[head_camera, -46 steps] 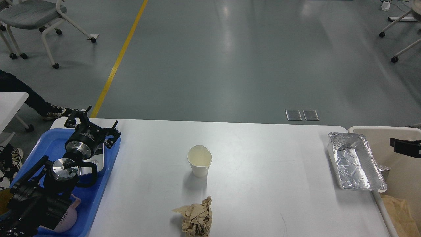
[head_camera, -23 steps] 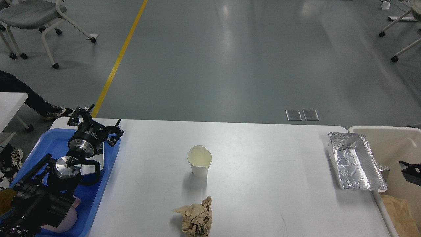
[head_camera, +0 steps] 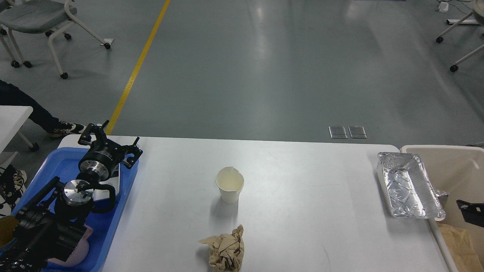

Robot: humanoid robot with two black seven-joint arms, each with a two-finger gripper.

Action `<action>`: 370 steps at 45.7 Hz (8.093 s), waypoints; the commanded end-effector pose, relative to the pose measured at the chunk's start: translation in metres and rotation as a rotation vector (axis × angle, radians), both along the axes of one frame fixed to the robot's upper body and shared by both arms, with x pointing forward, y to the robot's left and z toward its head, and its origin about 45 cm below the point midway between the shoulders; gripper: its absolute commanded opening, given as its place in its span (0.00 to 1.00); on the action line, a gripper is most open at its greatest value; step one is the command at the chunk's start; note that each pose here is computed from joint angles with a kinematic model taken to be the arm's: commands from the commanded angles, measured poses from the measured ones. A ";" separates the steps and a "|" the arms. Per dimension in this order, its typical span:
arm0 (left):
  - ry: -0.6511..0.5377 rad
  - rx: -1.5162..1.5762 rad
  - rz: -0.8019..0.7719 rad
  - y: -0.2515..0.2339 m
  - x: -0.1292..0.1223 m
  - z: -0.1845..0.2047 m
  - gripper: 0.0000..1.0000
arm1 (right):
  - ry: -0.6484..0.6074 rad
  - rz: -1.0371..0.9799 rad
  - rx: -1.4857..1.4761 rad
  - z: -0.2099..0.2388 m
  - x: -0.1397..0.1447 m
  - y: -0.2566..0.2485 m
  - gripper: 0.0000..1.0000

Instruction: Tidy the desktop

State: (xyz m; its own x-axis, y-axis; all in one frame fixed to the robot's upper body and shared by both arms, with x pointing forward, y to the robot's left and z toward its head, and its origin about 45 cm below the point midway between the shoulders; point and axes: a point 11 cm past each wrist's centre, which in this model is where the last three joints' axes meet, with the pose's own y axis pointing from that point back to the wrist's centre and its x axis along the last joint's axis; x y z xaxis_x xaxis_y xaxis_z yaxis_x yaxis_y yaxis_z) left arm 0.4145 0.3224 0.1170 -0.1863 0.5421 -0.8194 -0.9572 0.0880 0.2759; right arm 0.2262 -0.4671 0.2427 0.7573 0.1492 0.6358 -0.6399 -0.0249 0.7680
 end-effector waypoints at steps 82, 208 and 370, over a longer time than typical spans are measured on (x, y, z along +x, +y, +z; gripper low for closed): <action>0.044 0.015 -0.004 -0.003 -0.007 -0.011 0.97 | 0.004 -1.176 1.080 -0.160 0.036 0.002 1.00; 0.073 0.209 -0.019 0.001 -0.018 -0.026 0.97 | 0.103 -0.554 0.513 -0.059 0.023 -0.022 0.00; 0.075 1.339 -0.726 0.086 -0.150 0.092 0.97 | 0.475 0.182 0.642 -0.041 0.057 0.215 0.00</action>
